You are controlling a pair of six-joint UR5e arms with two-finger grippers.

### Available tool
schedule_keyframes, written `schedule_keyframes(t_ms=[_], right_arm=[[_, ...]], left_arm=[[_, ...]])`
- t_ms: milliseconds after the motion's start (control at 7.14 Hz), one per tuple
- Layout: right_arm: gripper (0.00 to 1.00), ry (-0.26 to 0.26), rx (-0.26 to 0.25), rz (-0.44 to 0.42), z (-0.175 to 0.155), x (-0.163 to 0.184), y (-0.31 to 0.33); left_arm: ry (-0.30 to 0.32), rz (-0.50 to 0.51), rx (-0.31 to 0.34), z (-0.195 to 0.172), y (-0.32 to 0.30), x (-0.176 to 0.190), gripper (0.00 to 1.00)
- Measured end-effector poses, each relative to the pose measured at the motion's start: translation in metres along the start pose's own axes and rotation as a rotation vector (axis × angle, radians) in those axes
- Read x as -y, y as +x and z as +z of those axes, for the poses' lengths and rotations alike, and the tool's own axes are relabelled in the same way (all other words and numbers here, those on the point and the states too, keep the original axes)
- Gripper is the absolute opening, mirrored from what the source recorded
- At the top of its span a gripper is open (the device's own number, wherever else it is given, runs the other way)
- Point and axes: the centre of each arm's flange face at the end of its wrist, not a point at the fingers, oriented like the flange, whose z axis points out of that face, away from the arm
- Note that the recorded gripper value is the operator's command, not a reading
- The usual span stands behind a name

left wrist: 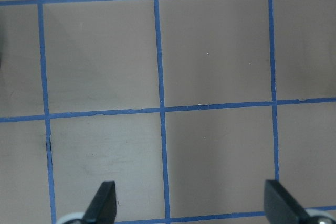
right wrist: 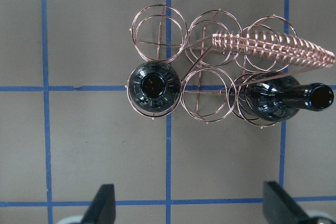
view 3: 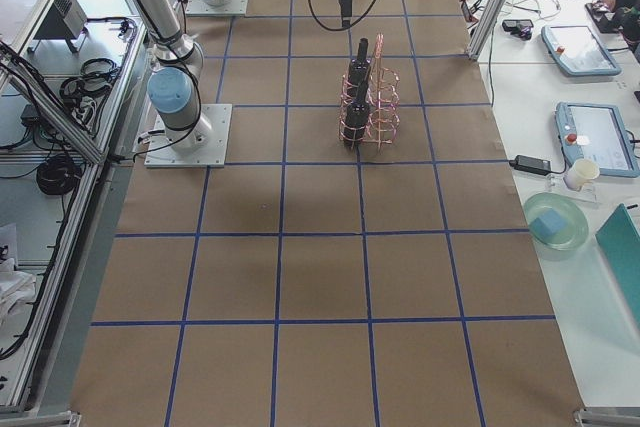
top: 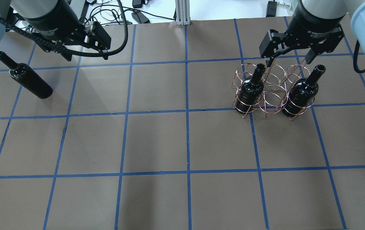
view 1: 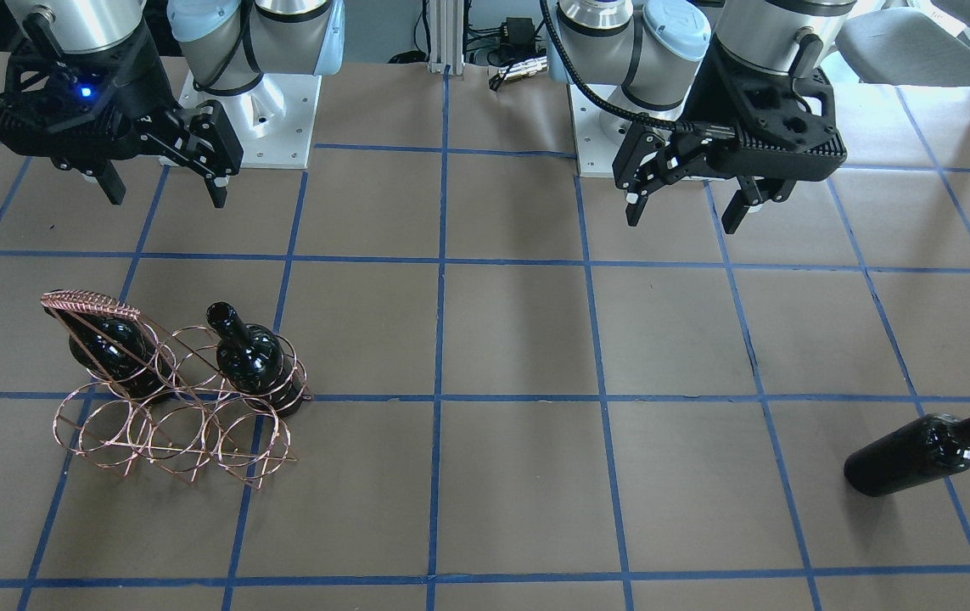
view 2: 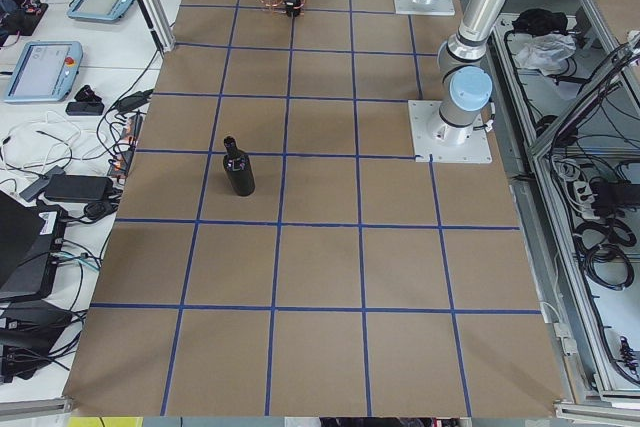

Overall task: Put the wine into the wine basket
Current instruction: 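Move the left gripper toward the lying dark wine bottle's neck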

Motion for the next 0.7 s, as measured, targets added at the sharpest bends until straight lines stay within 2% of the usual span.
schedule_keyframes(t_ms=[701], right_arm=[[1.0,0.0,0.001,0.002,0.0,0.0001,0.0003]], left_arm=[[-0.019,0.009,0.006,0.0078,-0.002,-0.0055,1.0]])
